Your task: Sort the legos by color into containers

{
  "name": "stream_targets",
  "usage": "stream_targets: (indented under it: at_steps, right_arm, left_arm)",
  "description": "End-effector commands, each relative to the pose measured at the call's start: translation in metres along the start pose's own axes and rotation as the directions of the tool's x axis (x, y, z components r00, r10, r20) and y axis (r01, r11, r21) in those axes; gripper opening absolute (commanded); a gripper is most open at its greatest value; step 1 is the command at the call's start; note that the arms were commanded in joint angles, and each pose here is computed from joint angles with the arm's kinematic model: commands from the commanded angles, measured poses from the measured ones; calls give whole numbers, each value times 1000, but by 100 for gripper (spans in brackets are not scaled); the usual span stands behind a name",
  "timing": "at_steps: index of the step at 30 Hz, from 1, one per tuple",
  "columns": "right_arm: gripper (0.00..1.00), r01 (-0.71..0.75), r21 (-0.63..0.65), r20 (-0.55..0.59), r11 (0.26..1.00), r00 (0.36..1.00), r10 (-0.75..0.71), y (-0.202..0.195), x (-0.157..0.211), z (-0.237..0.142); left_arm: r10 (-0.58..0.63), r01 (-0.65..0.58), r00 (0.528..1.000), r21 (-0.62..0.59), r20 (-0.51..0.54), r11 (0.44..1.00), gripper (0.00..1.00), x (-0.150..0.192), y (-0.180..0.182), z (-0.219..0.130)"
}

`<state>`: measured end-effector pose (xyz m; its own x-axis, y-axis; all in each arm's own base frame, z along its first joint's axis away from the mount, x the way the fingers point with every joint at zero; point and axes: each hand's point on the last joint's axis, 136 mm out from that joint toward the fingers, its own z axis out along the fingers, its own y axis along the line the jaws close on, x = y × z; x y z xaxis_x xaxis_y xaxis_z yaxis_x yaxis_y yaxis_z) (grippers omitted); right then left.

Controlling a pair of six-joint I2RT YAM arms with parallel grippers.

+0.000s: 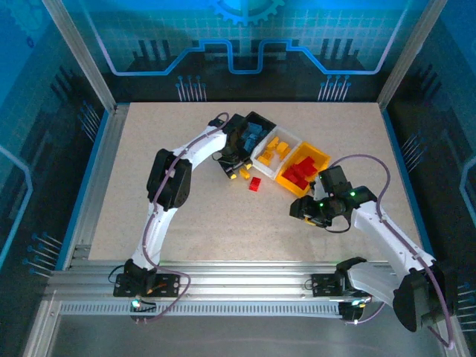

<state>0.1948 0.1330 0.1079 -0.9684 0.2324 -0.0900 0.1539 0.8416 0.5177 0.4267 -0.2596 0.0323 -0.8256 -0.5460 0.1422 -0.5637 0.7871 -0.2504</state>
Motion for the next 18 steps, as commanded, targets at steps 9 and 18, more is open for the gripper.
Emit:
stream_targets:
  at_steps: [9, 18]
  right_arm:
    - [59, 1, -1, -5, 1000, 1000, -1, 0, 5, 0]
    - [59, -7, -6, 3, 1000, 1000, 7, 1, 5, -1]
  left_arm:
    - [3, -4, 998, -19, -60, 1000, 34, 12, 14, 13]
    - [-14, 16, 998, 36, -58, 999, 27, 13, 18, -1]
